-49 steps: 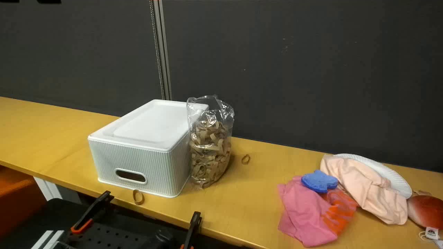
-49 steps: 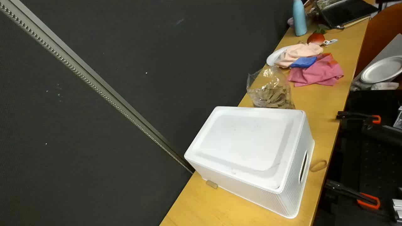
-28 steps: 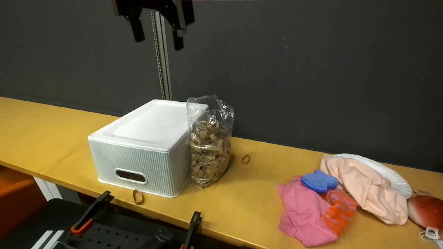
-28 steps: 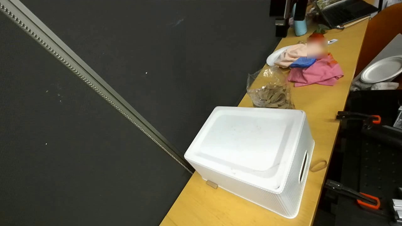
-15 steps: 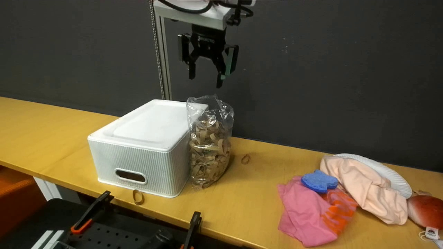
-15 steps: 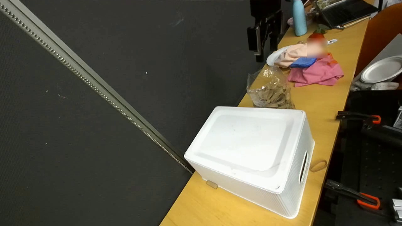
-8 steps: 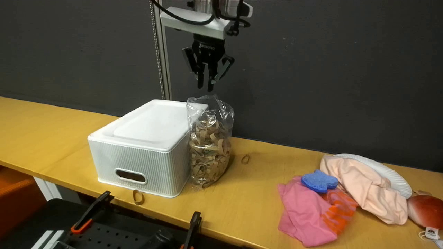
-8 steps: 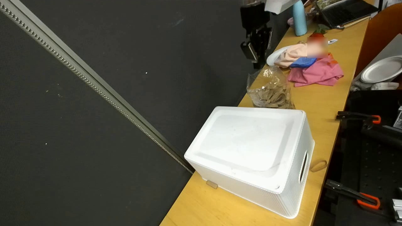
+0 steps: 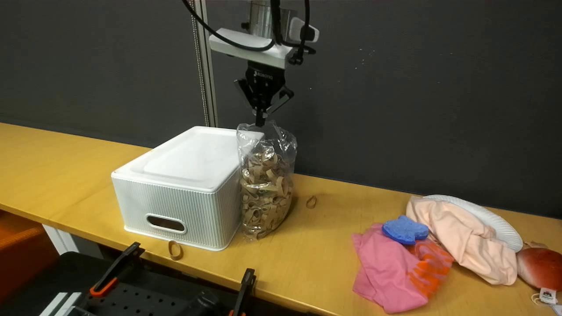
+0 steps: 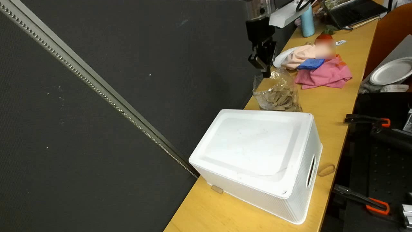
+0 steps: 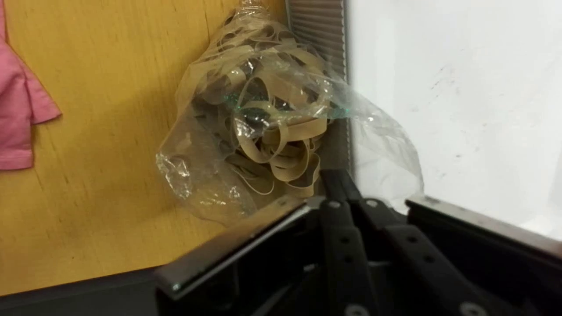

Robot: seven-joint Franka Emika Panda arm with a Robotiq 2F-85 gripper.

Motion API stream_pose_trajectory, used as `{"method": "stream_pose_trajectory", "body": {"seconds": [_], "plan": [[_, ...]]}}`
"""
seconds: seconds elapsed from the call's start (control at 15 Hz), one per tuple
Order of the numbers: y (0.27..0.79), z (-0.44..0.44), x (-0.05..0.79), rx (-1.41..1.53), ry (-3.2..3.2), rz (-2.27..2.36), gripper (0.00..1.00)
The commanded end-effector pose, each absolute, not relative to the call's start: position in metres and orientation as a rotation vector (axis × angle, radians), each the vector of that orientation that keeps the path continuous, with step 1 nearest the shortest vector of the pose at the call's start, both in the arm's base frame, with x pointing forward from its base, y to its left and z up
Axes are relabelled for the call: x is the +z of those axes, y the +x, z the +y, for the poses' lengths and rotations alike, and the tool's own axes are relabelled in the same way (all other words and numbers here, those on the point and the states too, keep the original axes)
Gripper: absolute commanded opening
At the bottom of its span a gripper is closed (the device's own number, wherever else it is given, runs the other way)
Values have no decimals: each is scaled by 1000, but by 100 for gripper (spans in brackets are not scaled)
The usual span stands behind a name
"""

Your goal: Take the rubber bands out of the plastic bag

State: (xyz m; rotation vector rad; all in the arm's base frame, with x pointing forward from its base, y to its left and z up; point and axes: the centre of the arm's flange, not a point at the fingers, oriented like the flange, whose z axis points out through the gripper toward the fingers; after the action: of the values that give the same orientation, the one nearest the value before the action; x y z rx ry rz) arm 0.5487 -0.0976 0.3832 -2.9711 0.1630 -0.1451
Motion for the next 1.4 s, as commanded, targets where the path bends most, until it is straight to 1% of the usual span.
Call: {"method": "stream_pose_trajectory", "body": {"seconds": [0.0, 0.67, 1.33], "plan": [[550, -99, 374, -133, -2944, 144, 0], [536, -120, 337, -67, -2950, 180, 0], [583, -106, 331, -55, -2970, 128, 0]]}}
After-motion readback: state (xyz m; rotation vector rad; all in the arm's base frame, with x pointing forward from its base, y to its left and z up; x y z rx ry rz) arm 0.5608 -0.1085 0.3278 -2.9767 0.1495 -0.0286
